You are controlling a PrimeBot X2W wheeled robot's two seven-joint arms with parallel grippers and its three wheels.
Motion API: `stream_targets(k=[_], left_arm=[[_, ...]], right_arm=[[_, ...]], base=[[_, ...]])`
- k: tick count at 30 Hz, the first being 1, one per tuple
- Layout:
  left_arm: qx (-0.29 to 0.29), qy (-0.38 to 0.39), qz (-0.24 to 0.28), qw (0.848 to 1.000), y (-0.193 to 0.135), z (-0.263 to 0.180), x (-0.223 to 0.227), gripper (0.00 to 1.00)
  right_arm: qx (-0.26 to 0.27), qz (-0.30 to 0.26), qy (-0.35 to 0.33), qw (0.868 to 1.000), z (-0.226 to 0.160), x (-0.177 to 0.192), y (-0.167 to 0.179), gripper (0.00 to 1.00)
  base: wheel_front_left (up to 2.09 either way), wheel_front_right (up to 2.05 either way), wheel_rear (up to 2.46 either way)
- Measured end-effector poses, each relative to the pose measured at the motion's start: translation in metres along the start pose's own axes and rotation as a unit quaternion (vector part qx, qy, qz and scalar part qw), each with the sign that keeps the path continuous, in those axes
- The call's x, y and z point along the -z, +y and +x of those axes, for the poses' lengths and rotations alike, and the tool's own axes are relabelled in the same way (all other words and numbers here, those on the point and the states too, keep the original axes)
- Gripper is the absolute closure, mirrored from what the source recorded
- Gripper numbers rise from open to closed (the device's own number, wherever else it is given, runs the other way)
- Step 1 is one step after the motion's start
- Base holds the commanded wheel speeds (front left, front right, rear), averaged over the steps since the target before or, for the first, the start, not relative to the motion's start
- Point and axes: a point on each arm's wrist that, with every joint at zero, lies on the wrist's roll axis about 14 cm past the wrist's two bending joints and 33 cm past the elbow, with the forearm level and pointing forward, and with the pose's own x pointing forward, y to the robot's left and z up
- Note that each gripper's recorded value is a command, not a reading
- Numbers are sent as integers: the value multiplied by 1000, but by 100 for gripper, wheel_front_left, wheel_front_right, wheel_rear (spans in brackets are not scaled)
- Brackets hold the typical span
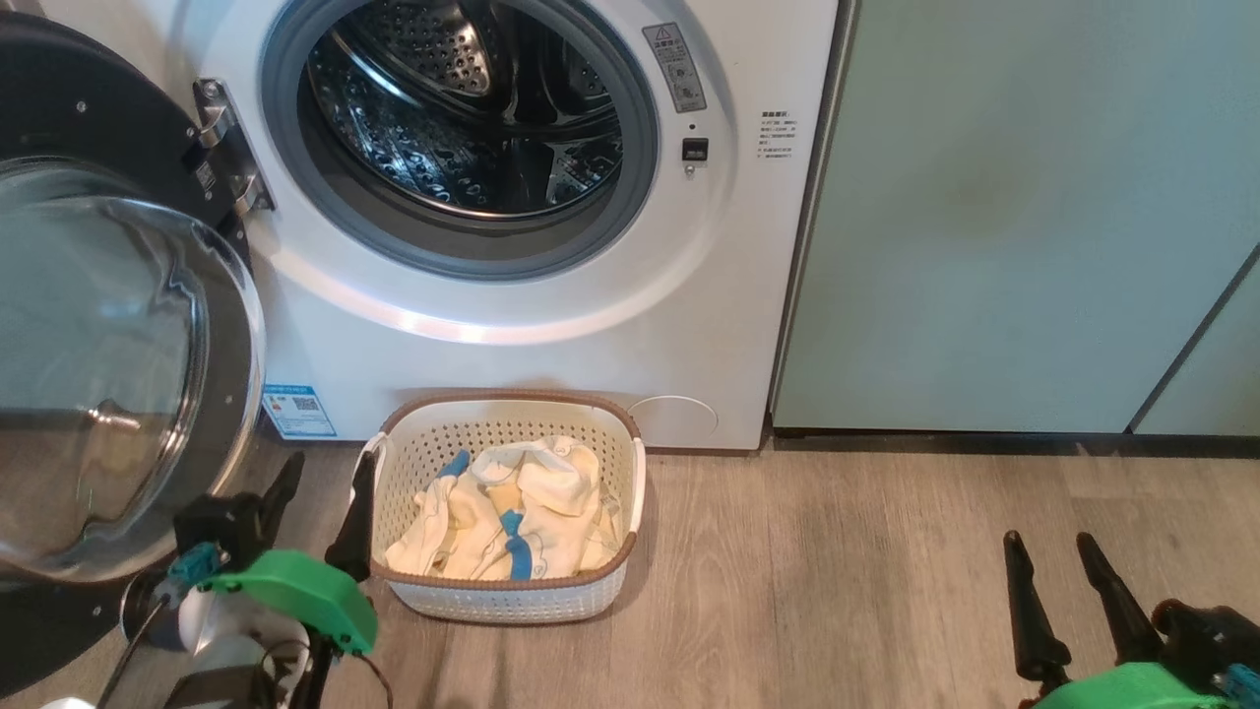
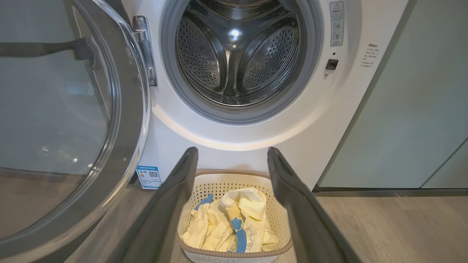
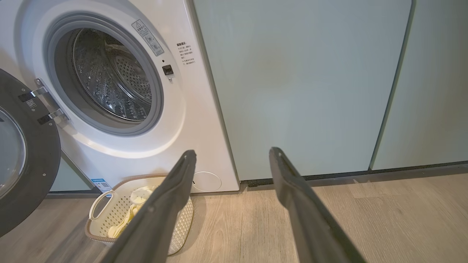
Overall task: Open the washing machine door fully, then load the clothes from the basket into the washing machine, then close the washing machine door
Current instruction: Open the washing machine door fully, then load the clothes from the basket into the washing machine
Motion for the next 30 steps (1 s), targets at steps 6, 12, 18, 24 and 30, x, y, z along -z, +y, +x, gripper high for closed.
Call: stream_targets(k=[6,12,18,24,30], left_arm=[[4,4,0,1000,-3,0,2,0],[-1,3,-6,1000,0,0,2,0],[-7,6,-9,1000,5,-1,4,0],[-10,8,-12,1000,7,0,6,0],[-6,14,-10,1000,4,1,9,0]], right_arm=[[0,0,1,1000,0,1,0,0],[0,0,2,1000,1,1,0,0],[-2,0,3,1000,2,2,1,0],[-4,0,6,1000,3,3,2,0],[-5,1,8,1000,4,5,3,0]], base=[[0,0,0],[14,-14,0],[58,-58,0],[86,-86,0],[112,-112,0]])
